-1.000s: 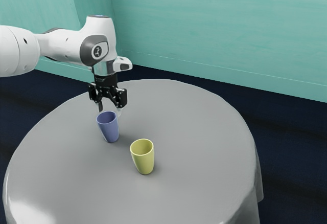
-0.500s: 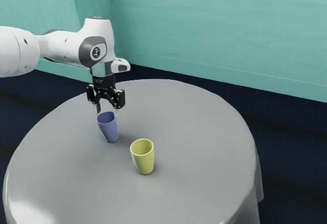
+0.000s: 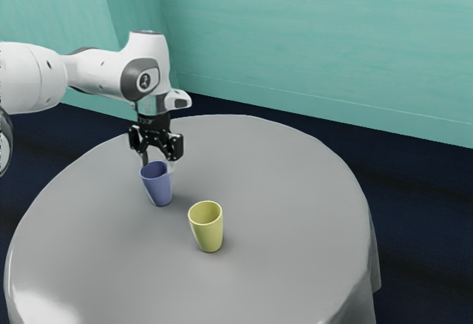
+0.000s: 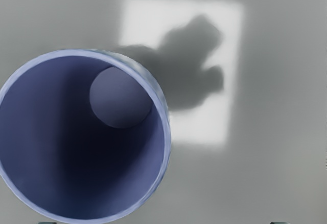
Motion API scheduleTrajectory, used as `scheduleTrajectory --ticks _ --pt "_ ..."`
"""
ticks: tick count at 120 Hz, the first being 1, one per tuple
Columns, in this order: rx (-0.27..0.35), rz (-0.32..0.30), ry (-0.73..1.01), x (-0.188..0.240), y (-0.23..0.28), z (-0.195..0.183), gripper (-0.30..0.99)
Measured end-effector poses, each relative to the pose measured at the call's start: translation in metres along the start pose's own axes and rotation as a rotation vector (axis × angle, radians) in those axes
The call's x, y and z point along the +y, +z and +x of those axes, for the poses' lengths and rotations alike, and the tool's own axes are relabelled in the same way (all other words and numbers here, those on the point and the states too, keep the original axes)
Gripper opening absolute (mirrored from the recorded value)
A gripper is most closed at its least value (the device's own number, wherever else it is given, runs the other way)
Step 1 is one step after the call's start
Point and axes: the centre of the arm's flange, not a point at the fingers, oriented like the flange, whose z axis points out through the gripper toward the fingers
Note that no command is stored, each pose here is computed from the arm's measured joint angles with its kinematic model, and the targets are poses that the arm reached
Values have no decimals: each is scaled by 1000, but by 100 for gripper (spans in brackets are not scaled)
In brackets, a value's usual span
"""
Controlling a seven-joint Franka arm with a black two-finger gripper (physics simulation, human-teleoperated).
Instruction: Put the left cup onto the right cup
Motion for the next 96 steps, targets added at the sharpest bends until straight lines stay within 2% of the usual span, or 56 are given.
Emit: scheduleTrajectory --ticks 96 --pt "-18 -4 4 -1 22 26 53"
